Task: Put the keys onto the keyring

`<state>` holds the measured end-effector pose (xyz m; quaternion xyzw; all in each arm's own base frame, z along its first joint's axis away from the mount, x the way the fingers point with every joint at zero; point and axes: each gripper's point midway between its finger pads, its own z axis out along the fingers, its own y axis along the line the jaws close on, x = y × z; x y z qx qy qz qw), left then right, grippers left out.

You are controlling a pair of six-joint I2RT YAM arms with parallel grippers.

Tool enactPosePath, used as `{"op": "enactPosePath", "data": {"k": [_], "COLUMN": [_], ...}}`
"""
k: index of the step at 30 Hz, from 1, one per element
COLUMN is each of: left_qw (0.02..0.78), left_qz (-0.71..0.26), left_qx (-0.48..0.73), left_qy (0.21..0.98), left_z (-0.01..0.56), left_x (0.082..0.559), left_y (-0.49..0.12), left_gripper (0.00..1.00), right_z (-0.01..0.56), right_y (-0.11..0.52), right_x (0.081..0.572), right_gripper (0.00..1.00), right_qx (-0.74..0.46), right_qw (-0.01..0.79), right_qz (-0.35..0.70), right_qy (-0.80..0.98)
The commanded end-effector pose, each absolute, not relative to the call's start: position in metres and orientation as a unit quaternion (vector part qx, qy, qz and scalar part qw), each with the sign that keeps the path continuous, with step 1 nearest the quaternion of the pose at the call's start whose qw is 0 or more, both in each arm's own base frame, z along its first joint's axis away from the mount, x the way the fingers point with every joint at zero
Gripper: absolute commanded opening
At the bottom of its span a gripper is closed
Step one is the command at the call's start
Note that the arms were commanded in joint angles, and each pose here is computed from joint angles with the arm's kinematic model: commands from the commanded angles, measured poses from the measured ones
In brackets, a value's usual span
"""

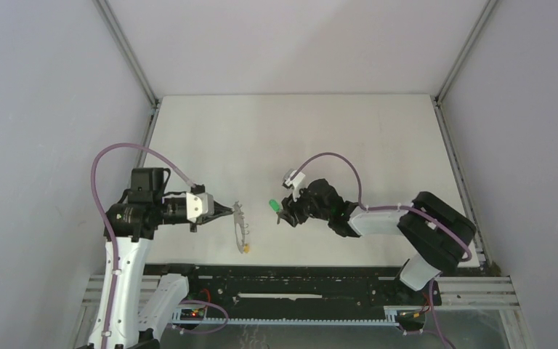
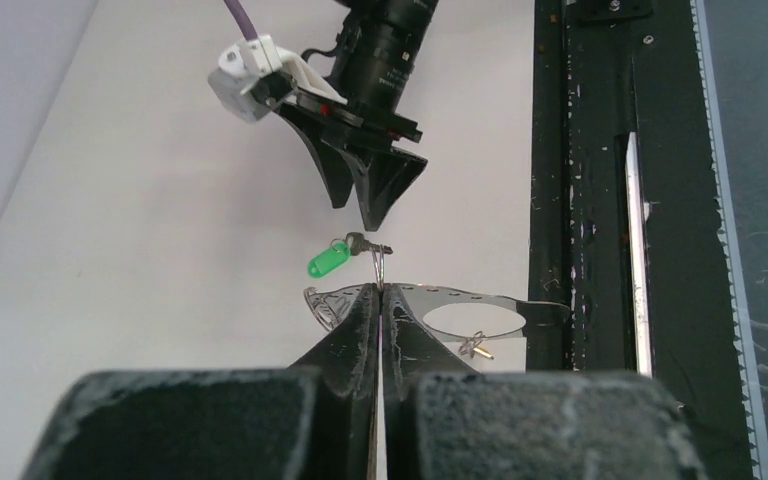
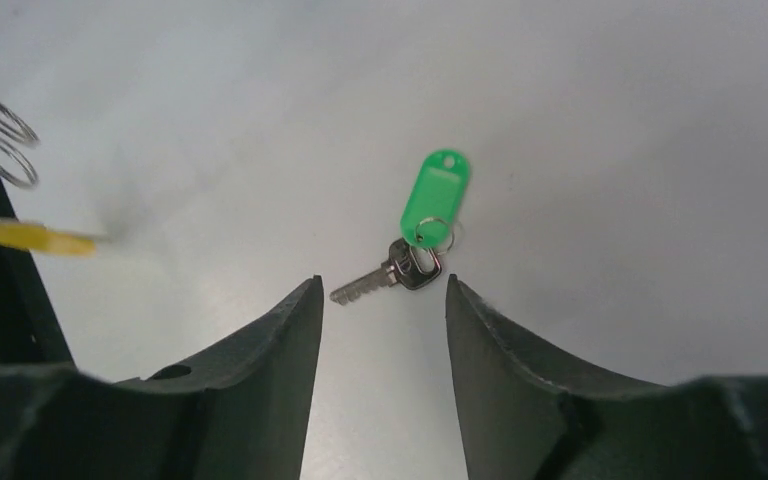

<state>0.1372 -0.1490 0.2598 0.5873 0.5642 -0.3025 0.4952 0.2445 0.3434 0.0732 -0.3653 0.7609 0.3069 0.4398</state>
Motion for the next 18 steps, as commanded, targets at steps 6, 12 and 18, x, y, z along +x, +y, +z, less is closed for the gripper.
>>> {"op": "enactPosePath", "data": {"k": [6, 12, 18], "left_qw": [0.505, 0.506, 0.507], "left_qz": [-0.326, -0.327, -0.325], "left_qx": [0.582, 0.582, 0.583], "left_qy": [0.548, 0.546, 0.546], "left_z": [0.264, 0.265, 0.266], "left_x": [0.134, 0.135, 0.135], "left_y": [-0.155, -0.156, -0.156], "left_gripper": [0.0, 0.0, 0.0], "right_z": [0.077, 0.062, 0.053], "right_y": [0.361, 0.363, 0.363], "right_x": [0.267, 0.274, 0.282], "right_gripper": [0.56, 0.55, 0.56], "right_qx": [-0.363, -0.364, -0.363], "right_qw": [0.447, 0.433, 0.431], "right_qz": [0.37, 0.378, 0.375], "right_qy": [0.729, 0.733, 0.736]}}
